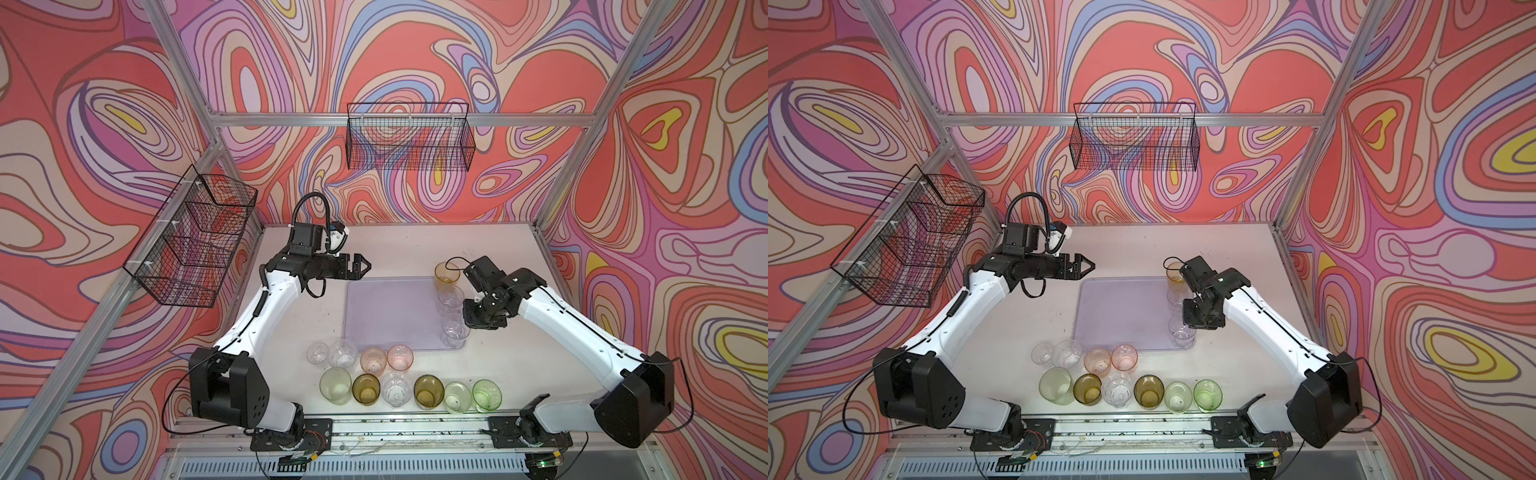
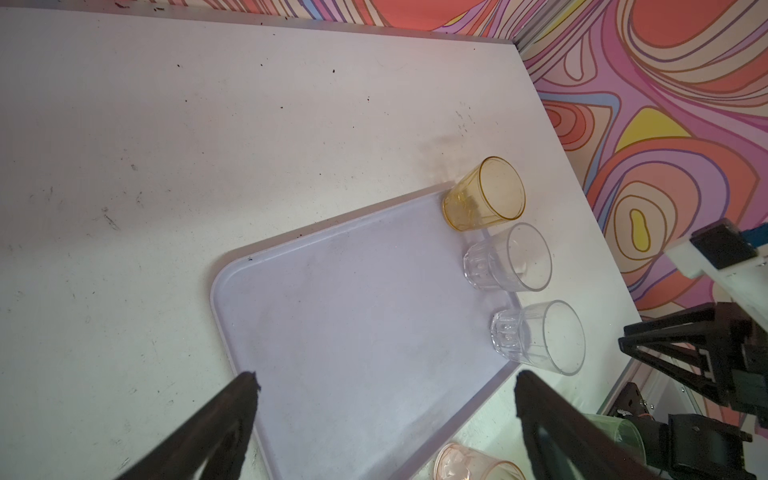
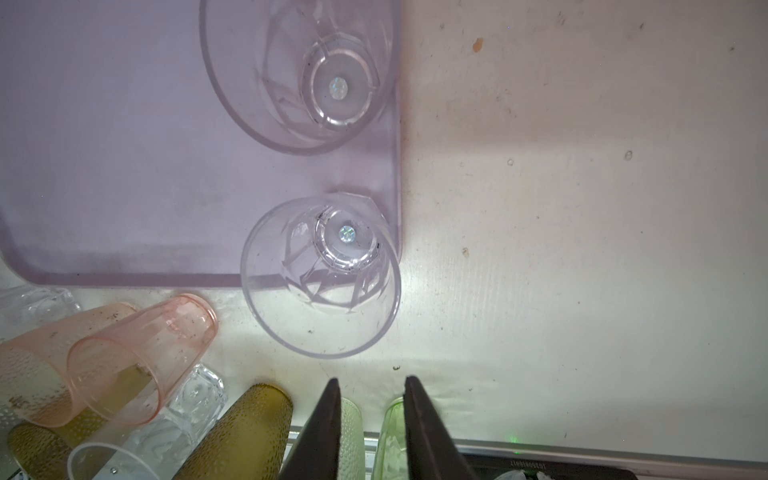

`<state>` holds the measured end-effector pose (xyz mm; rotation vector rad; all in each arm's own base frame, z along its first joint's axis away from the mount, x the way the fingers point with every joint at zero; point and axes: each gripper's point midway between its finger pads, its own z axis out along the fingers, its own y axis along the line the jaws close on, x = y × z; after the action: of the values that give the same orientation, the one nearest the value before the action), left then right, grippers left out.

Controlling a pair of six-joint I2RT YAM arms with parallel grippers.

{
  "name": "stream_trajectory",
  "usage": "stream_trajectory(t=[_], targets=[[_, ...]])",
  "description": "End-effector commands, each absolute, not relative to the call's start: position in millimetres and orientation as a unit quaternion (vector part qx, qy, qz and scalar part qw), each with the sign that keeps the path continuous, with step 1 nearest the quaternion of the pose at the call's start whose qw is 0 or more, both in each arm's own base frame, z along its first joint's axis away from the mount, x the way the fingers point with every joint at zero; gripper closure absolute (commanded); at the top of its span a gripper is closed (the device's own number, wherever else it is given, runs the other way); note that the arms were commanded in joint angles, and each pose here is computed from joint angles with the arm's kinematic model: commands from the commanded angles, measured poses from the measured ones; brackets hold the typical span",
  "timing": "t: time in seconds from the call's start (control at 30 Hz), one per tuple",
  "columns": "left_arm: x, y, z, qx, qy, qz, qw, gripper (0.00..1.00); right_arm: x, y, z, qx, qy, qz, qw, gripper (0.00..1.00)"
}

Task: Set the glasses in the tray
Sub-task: 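Raise the right gripper and move it back toward the green glasses nearest the robot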

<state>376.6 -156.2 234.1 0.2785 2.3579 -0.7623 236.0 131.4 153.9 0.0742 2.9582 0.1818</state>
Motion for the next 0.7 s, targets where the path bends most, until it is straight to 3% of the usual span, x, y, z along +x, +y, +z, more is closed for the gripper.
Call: stream_trajectory(t=[0.0, 0.67], targets=[[375, -156, 234, 0.106, 0.897, -0.290, 0.317, 0.01, 224, 132, 166, 0.012, 0.993, 0.080, 0.084, 0.71], [377, -156, 231, 0.104, 0.899, -0.289, 0.312, 0.01, 206, 170, 180, -0.082, 0.983, 0.144, 0.083, 0.62]])
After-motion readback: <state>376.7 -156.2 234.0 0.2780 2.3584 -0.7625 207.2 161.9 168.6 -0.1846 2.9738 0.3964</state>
